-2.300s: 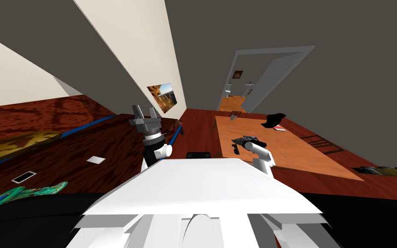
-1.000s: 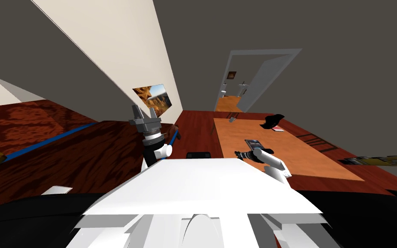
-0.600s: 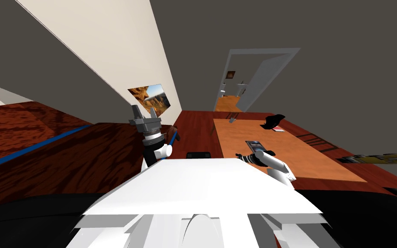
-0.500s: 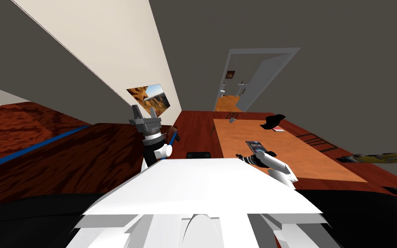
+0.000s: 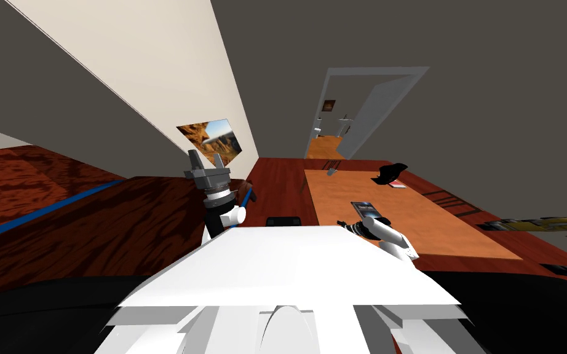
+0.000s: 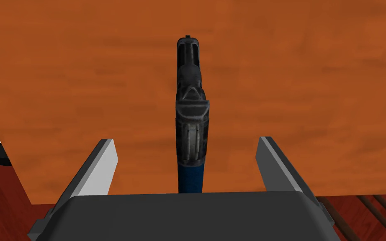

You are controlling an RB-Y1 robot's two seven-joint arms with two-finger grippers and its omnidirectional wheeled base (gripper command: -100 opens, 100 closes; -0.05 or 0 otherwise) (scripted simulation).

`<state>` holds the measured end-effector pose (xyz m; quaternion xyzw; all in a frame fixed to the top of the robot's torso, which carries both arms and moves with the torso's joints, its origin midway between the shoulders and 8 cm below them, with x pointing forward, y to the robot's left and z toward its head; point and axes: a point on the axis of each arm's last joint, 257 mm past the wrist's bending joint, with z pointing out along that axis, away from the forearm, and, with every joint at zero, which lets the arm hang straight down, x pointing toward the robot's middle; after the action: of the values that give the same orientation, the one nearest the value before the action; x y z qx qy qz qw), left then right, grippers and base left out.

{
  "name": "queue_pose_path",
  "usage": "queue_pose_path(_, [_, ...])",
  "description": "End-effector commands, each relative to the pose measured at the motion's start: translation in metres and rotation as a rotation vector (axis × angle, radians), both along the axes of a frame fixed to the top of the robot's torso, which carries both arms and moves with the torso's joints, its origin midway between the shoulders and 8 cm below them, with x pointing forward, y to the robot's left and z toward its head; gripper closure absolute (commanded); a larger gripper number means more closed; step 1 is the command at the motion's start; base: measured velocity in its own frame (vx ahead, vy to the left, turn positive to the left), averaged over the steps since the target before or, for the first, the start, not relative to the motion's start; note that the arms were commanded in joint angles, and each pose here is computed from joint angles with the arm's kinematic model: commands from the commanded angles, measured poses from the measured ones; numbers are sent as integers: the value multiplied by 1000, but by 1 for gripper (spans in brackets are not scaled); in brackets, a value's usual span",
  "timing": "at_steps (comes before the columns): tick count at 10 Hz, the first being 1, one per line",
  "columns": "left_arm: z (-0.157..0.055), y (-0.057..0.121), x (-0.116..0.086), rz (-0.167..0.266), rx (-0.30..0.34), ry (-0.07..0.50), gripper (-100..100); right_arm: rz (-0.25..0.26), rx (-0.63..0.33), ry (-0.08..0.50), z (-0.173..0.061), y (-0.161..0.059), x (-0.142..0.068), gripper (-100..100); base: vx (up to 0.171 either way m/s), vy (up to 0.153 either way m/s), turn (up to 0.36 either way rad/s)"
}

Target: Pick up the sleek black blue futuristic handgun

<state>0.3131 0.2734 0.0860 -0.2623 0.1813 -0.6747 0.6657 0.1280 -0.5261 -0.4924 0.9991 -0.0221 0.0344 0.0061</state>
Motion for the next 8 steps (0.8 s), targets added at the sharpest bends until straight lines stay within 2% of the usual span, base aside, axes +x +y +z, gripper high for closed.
queue_pose_path(1, [0, 0, 0, 0, 0, 0, 0, 0, 0, 0, 0, 0, 0, -100, 9, -7, -1])
queue_pose_path(2, [0, 0, 0, 0, 0, 0, 0, 1, -2, -2, -1, 0, 0, 100, 0, 0, 0])
queue_pose_path(6, [0, 0, 0, 0, 0, 0, 0, -1, -1, -3, 0, -1, 0, 100, 0, 0, 0])
queue_pose_path(7, [0, 0, 0, 0, 0, 0, 0, -1, -1, -2, 0, 0, 0, 0, 0, 0, 0])
queue_pose_path(8, [0, 0, 0, 0, 0, 0, 0, -1, -1, -1, 8, -1, 1, 100, -12, 8, 24])
